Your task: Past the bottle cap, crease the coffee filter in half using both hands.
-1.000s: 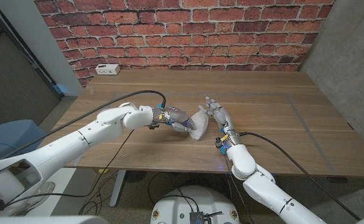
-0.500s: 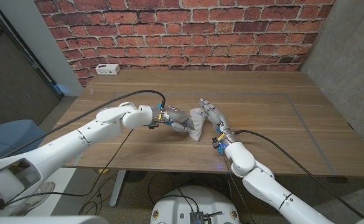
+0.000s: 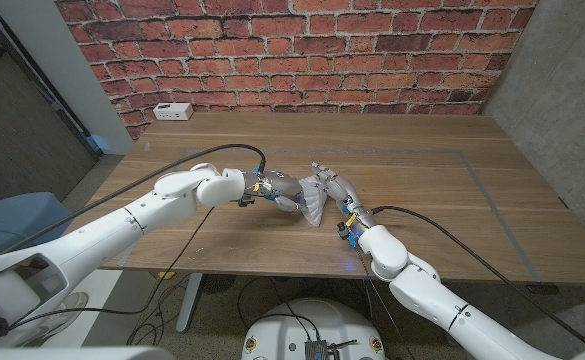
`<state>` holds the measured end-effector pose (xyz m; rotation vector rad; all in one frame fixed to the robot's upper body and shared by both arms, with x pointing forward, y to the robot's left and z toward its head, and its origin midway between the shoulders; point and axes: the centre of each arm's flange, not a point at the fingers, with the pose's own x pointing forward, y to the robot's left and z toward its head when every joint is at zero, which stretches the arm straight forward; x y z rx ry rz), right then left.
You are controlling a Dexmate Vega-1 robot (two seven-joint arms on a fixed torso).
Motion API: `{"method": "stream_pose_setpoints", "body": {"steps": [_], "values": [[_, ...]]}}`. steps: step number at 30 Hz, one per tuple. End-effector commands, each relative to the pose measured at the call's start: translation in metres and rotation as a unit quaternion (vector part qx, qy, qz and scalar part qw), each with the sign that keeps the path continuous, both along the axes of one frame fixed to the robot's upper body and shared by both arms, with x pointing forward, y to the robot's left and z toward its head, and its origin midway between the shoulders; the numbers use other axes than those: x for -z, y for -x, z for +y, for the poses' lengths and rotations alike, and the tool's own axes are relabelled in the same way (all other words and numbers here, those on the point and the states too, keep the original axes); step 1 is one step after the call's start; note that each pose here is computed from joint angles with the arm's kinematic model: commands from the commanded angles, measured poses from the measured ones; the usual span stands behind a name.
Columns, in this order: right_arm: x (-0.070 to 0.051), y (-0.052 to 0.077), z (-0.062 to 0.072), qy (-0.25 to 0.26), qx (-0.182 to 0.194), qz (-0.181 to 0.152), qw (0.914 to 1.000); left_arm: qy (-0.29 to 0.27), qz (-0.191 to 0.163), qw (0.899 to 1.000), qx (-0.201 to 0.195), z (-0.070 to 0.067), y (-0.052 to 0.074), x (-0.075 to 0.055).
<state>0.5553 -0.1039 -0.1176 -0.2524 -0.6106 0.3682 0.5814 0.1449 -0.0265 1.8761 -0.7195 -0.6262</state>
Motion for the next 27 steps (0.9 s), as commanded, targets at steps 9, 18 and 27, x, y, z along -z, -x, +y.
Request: {"method": "stream_pose_setpoints", "body": {"steps": [9,18,27], "values": [[-0.006,-0.004,0.0,0.103,0.055,0.022,0.9929,0.025,-0.046,0.999,-0.006,0.009,0.011,-0.017],[-0.007,-0.012,0.001,0.15,0.07,0.041,0.9853,0.046,-0.062,0.997,-0.007,0.018,0.021,-0.026],[-0.007,-0.013,0.002,0.169,0.075,0.042,0.982,0.175,-0.007,0.984,0.034,0.04,0.032,-0.057]]}}
